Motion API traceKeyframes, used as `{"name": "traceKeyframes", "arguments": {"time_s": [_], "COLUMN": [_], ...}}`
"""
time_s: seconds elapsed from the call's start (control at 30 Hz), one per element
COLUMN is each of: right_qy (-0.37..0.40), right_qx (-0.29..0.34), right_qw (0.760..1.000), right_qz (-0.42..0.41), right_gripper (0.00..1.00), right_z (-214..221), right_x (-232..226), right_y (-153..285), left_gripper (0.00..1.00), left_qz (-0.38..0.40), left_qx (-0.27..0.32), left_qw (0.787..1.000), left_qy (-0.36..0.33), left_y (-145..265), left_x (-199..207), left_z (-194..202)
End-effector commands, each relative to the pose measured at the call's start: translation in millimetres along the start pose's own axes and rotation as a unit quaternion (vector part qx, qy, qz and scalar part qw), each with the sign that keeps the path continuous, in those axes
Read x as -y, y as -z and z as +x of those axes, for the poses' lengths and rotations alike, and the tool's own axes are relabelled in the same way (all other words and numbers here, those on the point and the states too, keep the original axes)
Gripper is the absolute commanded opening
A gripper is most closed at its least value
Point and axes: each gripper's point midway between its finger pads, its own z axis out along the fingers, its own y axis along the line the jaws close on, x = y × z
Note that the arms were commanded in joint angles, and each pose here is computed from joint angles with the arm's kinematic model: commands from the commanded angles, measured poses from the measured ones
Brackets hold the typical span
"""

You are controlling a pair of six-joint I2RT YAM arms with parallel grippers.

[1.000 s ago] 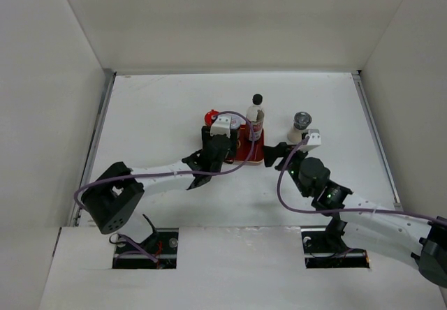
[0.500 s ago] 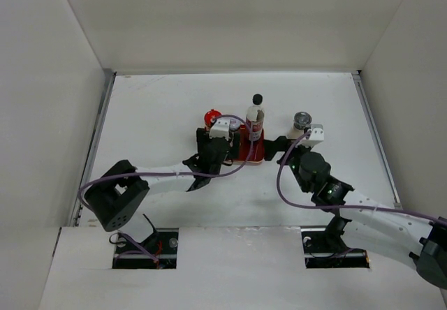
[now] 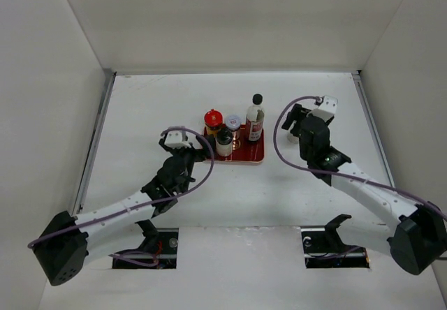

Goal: Organize the condiment bottles

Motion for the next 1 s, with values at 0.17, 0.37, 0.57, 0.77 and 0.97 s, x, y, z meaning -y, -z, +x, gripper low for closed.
{"name": "traceKeyframes", "arguments": {"time_s": [0.17, 0.37, 0.57, 0.77, 0.97], "right_qy": [0.083, 0.086, 0.090, 0.082, 0.057], "right_qx": [-0.045, -0.075, -0.091, -0.101, -0.030], "right_qw": [0.991, 0.990, 0.987, 0.987, 0.994], "right_qz": [0.090, 0.088, 0.102, 0.096, 0.091], "right_gripper": [1.00, 1.00, 1.00, 0.72, 0.53], "right_z": [7.7, 19.5, 30.0, 41.1, 7.8], "right_x": [34.8, 35.1, 44.5, 46.0, 39.9], "right_y": [-41.4, -68.7, -88.4, -99.4, -64.1], "left_gripper": [0.98, 0.98, 0.98, 0.98, 0.98], "left_qz": [-0.089, -0.080, -0.072, -0.083, -0.097], "left_qx": [0.031, 0.006, -0.011, -0.014, -0.001], "left_qw": [0.990, 0.991, 0.992, 0.992, 0.990], "left_qy": [0.103, 0.105, 0.101, 0.097, 0.099], "left_y": [11.2, 6.1, 1.9, -0.4, 0.8], "left_x": [-82.2, -81.1, -75.5, -81.8, -91.8], "left_z": [15.6, 33.0, 44.2, 47.9, 44.2]}}
